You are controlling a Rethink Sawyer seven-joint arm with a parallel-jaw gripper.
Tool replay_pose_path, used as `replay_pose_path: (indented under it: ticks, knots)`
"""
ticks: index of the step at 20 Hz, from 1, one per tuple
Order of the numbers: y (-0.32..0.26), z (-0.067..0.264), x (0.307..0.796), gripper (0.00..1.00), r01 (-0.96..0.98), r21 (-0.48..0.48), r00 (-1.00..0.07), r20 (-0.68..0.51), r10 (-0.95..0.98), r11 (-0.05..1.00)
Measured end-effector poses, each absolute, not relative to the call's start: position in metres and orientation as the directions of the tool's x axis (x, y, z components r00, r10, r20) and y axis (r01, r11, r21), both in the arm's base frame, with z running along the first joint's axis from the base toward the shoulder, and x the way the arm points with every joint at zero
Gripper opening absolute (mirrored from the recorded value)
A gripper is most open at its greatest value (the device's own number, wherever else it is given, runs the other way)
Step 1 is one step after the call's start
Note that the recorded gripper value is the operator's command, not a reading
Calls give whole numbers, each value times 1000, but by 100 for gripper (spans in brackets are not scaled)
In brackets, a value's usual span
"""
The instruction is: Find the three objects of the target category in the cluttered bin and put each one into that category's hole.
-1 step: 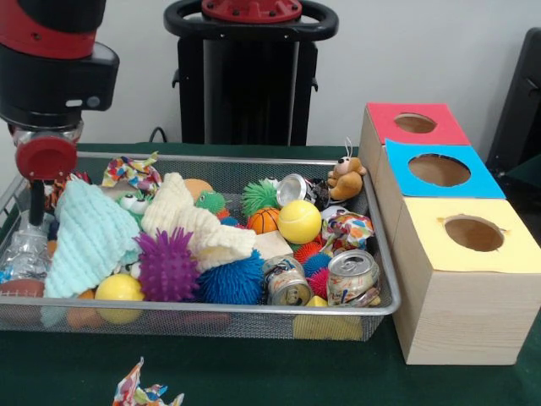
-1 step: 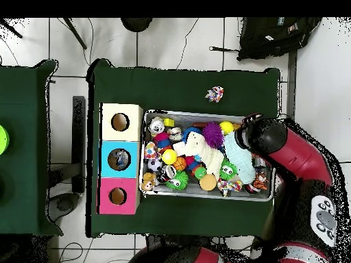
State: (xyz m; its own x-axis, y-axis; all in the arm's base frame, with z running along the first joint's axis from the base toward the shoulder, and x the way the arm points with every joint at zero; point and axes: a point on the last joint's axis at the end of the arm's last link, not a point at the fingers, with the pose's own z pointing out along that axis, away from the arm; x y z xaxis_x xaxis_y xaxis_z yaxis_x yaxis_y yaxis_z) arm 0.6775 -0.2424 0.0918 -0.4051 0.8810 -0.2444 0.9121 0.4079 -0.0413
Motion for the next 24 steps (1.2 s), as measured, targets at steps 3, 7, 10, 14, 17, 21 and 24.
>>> replay_pose_path:
  ticks: [3,7,10,14,17,21,24]
  knots:
    - [-249,94,676,0,915,-42,-399,-250,882,401]
    - [-262,89,672,100,922,-47,-385,-248,889,385]
    - [-275,84,664,100,928,-55,-370,-243,897,368]
    - [-291,80,655,100,933,-64,-358,-240,902,353]
    - [-300,76,648,100,936,-71,-352,-238,905,346]
    - [-309,69,641,100,936,-80,-351,-230,908,342]
    - [-309,65,641,100,936,-76,-352,-221,910,343]
